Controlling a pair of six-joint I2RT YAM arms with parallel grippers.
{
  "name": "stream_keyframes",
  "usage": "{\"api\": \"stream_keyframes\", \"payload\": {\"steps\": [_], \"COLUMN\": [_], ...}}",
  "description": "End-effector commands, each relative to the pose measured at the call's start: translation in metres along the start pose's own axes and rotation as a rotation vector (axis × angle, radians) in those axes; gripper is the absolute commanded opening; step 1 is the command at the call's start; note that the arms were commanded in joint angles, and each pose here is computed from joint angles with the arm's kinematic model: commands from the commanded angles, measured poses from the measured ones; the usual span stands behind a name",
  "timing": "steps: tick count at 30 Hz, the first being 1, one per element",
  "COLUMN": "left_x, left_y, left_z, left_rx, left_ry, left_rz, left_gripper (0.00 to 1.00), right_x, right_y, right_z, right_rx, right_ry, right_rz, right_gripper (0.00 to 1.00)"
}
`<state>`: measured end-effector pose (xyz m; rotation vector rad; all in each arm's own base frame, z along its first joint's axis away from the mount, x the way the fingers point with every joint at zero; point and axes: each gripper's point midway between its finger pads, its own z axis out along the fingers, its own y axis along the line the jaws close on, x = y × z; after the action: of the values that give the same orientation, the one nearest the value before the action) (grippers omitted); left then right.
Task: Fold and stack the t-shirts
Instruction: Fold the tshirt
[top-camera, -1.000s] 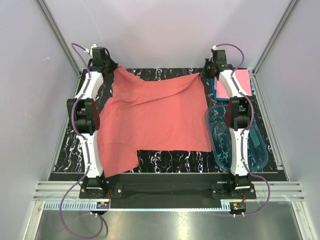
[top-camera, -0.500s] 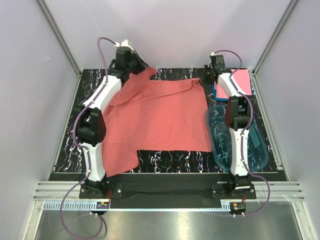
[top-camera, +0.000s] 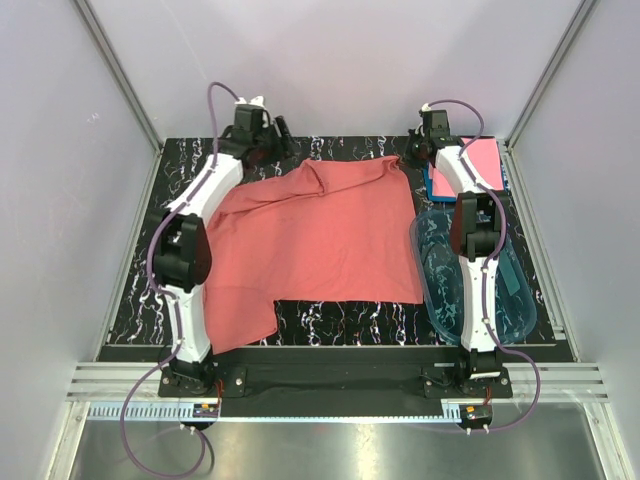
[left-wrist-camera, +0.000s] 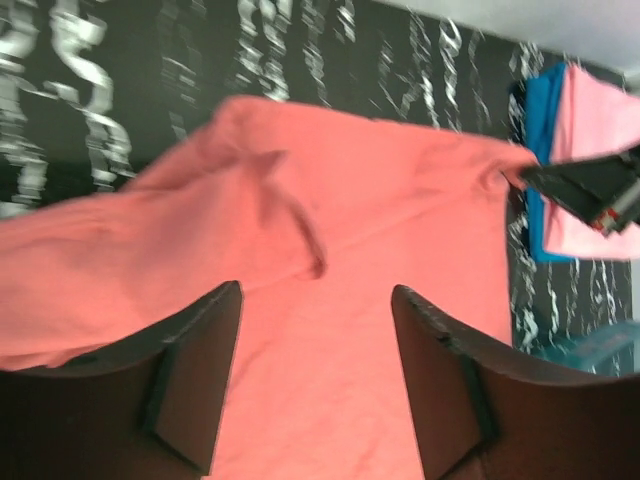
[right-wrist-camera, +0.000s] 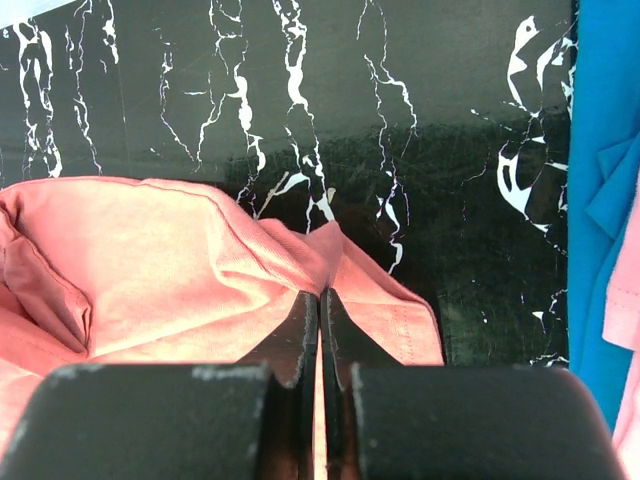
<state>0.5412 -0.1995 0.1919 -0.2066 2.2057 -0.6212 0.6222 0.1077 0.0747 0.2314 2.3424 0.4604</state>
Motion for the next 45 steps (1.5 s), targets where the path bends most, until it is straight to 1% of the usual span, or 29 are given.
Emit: {"api": "stream_keyframes", "payload": {"steps": [1, 2, 3, 4, 5, 6, 8, 10, 11, 12, 14, 15, 16, 20, 22, 23, 24, 27, 29, 30, 33, 39, 41, 44, 45], "left_x": [-0.072, -0.069, -0.066, -0.066, -0.058, -0.053, -0.042, -0.028, -0.015, -0.007, 0.005, 0.009, 0.016, 0.029, 0.032, 0.033, 0.027, 0.021, 0.026, 0.021, 0.024, 0.031, 0.028, 0.027, 0.024], "left_y": [0.034, 0.047, 0.053, 0.072, 0.082, 0.089, 0.107, 0.115, 0.122, 0.125, 0.131, 0.135, 0.139, 0.166, 0.176, 0.18, 0.191, 0.2, 0.207, 0.209, 0.223, 0.238, 0.242, 0.26, 0.27], "left_z": [-0.049, -0.05, -0.05, -0.05, -0.051, -0.051, -0.052, -0.047, -0.042, -0.04, -0.037, -0.035, -0.033, -0.03, -0.026, -0.023, -0.024, -0.017, -0.009, -0.008, -0.005, 0.012, 0.016, 0.018, 0.016], "left_rx": [-0.048, -0.073, -0.063, -0.092, -0.122, -0.136, -0.17, -0.157, -0.172, -0.166, -0.176, -0.186, -0.197, -0.324, -0.371, -0.375, -0.389, -0.396, -0.406, -0.414, -0.459, -0.475, -0.479, -0.522, -0.536], "left_ry": [-0.162, -0.138, -0.114, -0.098, -0.058, -0.04, 0.006, 0.062, 0.107, 0.136, 0.16, 0.169, 0.181, 0.209, 0.205, 0.191, 0.165, 0.134, 0.152, 0.14, 0.13, 0.139, 0.128, 0.095, 0.073], "left_rz": [-0.026, -0.048, -0.053, -0.052, -0.057, -0.052, -0.056, -0.086, -0.111, -0.139, -0.171, -0.189, -0.219, -0.292, -0.312, -0.314, -0.335, -0.363, -0.387, -0.393, -0.419, -0.467, -0.482, -0.532, -0.573], "left_gripper": [0.6, 0.6, 0.59, 0.56, 0.52, 0.44, 0.23, 0.19, 0.14, 0.12, 0.1, 0.03, 0.0, 0.0, 0.0, 0.0, 0.0, 0.0, 0.0, 0.0, 0.0, 0.0, 0.0, 0.0, 0.0], "right_x": [-0.032, -0.032, -0.033, -0.033, -0.033, -0.033, -0.032, -0.031, -0.031, -0.032, -0.031, -0.03, -0.03, -0.028, -0.026, -0.026, -0.025, -0.023, -0.023, -0.023, -0.024, -0.023, -0.022, -0.02, -0.02], "right_y": [0.022, 0.022, 0.023, 0.024, 0.023, 0.024, 0.025, 0.024, 0.024, 0.024, 0.025, 0.024, 0.024, 0.023, 0.021, 0.021, 0.021, 0.02, 0.019, 0.019, 0.019, 0.018, 0.018, 0.017, 0.017], "right_z": [-0.021, -0.021, -0.021, -0.021, -0.021, -0.02, -0.019, -0.018, -0.018, -0.018, -0.017, -0.017, -0.017, -0.017, -0.016, -0.016, -0.016, -0.014, -0.014, -0.014, -0.014, -0.012, -0.011, -0.01, -0.01], "right_rx": [-0.053, -0.055, -0.056, -0.062, -0.062, -0.065, -0.068, -0.069, -0.069, -0.068, -0.07, -0.068, -0.069, -0.065, -0.061, -0.062, -0.062, -0.059, -0.057, -0.058, -0.053, -0.054, -0.055, -0.052, -0.054], "right_ry": [-0.076, -0.075, -0.078, -0.076, -0.076, -0.076, -0.075, -0.071, -0.071, -0.073, -0.071, -0.07, -0.069, -0.063, -0.06, -0.058, -0.058, -0.051, -0.052, -0.053, -0.055, -0.053, -0.051, -0.047, -0.047], "right_rz": [-0.022, -0.022, -0.021, -0.019, -0.016, -0.014, -0.013, -0.011, -0.011, -0.01, -0.01, -0.009, -0.011, -0.009, -0.009, -0.009, -0.009, -0.011, -0.014, -0.015, -0.017, -0.01, -0.007, -0.006, -0.008], "right_gripper": [0.0, 0.0, 0.0, 0.0, 0.0, 0.0, 0.0, 0.0, 0.0, 0.0, 0.0, 0.0, 0.0, 0.0, 0.0, 0.0, 0.0, 0.0, 0.0, 0.0, 0.0, 0.0, 0.0, 0.0, 0.0]}}
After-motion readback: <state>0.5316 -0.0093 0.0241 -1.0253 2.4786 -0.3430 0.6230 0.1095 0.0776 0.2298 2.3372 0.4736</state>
